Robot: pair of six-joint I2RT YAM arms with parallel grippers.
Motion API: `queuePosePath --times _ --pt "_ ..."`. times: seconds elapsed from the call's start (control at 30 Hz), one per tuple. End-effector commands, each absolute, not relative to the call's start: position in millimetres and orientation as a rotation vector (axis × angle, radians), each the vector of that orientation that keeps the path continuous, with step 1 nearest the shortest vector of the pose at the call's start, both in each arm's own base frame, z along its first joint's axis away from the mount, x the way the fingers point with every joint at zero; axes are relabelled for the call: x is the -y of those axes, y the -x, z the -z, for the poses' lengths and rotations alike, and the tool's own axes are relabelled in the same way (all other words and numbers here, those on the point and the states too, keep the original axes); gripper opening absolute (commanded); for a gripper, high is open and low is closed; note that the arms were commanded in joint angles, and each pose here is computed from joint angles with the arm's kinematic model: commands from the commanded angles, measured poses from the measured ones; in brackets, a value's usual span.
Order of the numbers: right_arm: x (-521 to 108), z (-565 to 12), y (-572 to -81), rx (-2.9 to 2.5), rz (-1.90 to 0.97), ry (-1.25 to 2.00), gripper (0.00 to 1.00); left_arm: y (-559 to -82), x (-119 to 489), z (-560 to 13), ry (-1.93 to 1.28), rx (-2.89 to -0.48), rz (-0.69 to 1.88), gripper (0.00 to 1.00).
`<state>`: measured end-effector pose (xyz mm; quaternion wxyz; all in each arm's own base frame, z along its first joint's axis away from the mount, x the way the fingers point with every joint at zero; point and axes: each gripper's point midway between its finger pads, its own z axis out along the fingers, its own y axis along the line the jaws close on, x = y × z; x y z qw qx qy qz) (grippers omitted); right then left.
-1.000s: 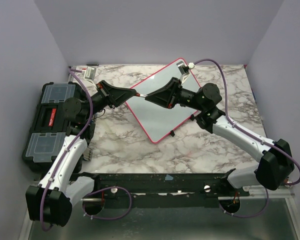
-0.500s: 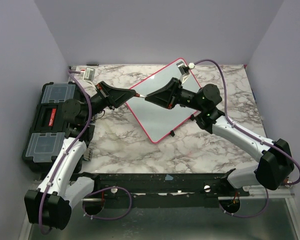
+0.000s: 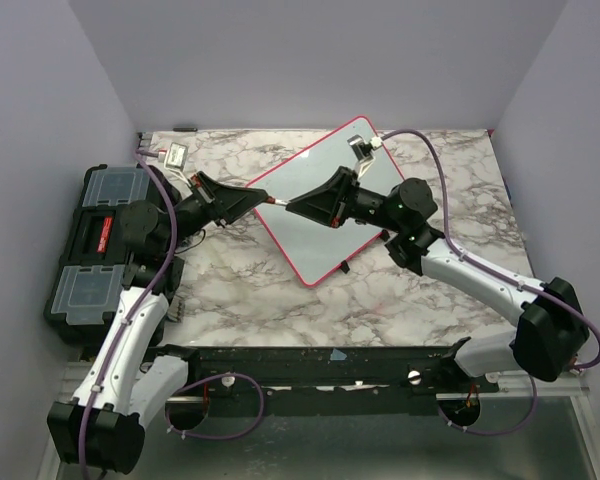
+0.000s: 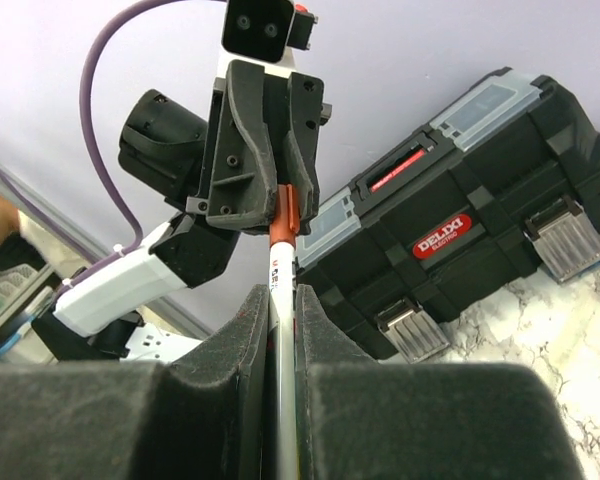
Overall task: Write a sentence on the whiteboard
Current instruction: Open the pen cap from the whiteboard marker, then place the pen cap at the center of the board.
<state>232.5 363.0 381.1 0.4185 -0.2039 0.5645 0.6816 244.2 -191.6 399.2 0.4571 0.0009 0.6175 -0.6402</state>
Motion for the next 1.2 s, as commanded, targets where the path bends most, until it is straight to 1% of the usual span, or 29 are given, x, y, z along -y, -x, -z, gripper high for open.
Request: queuePosePath --times 0.0,0.27,0.37,0.47,0.7,1.0,1.17 --pt "-348 -393 -224 -1.367 -1.703 0.484 0.01 -269 158 -394 0.154 -1.49 1.426 0.0" --pt "-333 -383 -211 -1.37 -1.696 0.453 0.01 -273 138 -393 0.21 -1.499 1.34 0.0" --pt "-326 -378 -208 -1.395 -1.657 0.44 0.01 -279 125 -393 0.245 -1.512 1.257 0.0" --pt "-317 -368 -213 -1.457 -1.558 0.406 0.01 -286 112 -381 0.292 -1.568 1.123 0.0" --pt "-288 -347 -219 -1.555 -1.317 0.358 0.01 -289 71 -294 0.485 -1.779 0.755 0.0" --pt "-271 -327 -217 -1.618 -1.222 0.332 0.01 -279 81 -175 0.573 -2.039 0.509 0.0" --pt "-259 -322 -217 -1.635 -1.168 0.289 0.01 -278 85 -111 0.665 -2.179 0.454 0.0"
